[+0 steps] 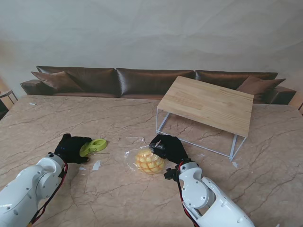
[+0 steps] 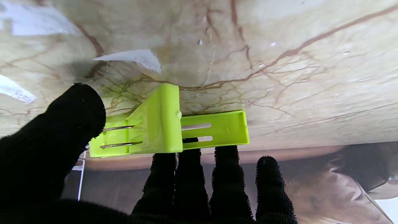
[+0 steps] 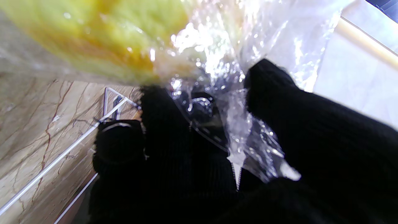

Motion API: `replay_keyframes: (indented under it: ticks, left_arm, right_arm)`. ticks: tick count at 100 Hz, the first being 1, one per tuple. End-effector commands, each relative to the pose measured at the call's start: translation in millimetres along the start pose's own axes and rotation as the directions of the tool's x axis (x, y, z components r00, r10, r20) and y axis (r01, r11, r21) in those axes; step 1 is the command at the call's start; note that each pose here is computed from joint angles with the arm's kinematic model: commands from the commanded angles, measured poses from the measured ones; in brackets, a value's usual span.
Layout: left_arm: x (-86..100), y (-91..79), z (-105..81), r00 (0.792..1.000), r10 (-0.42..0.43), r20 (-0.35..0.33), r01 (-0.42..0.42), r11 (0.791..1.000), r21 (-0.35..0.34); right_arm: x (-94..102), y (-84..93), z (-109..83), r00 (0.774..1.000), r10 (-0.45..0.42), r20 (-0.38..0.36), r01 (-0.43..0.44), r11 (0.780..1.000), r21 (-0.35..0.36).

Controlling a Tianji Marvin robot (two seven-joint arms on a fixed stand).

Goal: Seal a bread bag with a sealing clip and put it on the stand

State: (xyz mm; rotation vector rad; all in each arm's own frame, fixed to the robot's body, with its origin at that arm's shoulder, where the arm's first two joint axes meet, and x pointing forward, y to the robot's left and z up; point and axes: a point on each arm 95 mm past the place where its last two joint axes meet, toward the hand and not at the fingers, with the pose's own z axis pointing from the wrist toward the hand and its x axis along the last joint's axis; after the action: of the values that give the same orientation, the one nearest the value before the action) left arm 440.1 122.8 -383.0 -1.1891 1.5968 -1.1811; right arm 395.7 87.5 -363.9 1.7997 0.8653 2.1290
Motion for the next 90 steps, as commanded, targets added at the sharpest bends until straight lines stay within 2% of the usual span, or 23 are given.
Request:
replay_keyframes:
  ticks: [1, 51, 90]
  left_arm:
    - [4.4, 14.6, -2.4, 1.0, 0.013, -0.009, -0.013, 0.999, -0.051]
    - [1.1, 7.5, 18.6, 0.998, 0.07, 0.004, -0.069, 0.989, -0.129]
    - [1.8, 12.7, 29.0, 0.996, 0.089, 0.008, -0.087, 0.984, -0.155]
  right_arm:
    - [3.3, -3.3, 0.1, 1.0, 0.013, -0.007, -0.013, 1.0, 0.004]
    - [3.0, -2.6, 0.3, 0.999, 0.03, -0.011, -0.03, 1.0, 0.004]
    - [1.3, -3.4, -0.2, 0.999, 0.038, -0.012, -0.038, 0.999, 0.007]
